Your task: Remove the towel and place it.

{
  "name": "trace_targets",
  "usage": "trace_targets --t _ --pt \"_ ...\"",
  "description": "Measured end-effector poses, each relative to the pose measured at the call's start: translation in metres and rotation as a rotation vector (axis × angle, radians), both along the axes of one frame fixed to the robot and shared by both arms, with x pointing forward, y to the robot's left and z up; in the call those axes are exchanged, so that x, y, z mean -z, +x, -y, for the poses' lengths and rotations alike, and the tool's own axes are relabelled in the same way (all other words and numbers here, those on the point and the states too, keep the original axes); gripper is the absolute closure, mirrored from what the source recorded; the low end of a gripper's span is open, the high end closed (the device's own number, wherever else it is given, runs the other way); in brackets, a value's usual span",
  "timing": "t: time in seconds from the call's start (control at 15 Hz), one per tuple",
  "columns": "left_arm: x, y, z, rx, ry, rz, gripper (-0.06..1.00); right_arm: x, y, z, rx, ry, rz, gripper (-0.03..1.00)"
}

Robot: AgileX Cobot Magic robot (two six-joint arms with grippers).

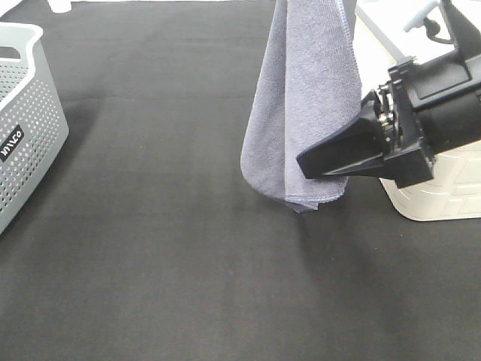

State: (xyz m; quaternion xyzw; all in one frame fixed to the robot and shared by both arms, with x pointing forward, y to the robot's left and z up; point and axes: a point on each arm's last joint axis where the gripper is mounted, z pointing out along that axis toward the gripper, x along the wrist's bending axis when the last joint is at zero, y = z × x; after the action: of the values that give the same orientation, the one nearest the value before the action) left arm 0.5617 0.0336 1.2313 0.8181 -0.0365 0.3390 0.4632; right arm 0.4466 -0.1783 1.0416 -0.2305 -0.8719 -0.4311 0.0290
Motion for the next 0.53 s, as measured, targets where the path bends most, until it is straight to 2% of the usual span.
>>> trace_targets --t 0.13,0.33,0.53 --pt "0.0 0.0 0.0 -0.002 -0.003 -0.005 0.94 -0.0035 -0.0035 0.0033 0.009 -0.031 0.022 0.72" --pt "0.0008 0.0012 -0.0013 -0.017 0.013 0.002 0.94 -0.003 -0.004 0.0078 0.041 -0.085 0.028 0.81" --pt "0.0026 0.0032 -0.0036 -0.049 0.035 -0.005 0.94 -0.0047 -0.0053 0.0086 0.068 -0.083 0.01 0.86"
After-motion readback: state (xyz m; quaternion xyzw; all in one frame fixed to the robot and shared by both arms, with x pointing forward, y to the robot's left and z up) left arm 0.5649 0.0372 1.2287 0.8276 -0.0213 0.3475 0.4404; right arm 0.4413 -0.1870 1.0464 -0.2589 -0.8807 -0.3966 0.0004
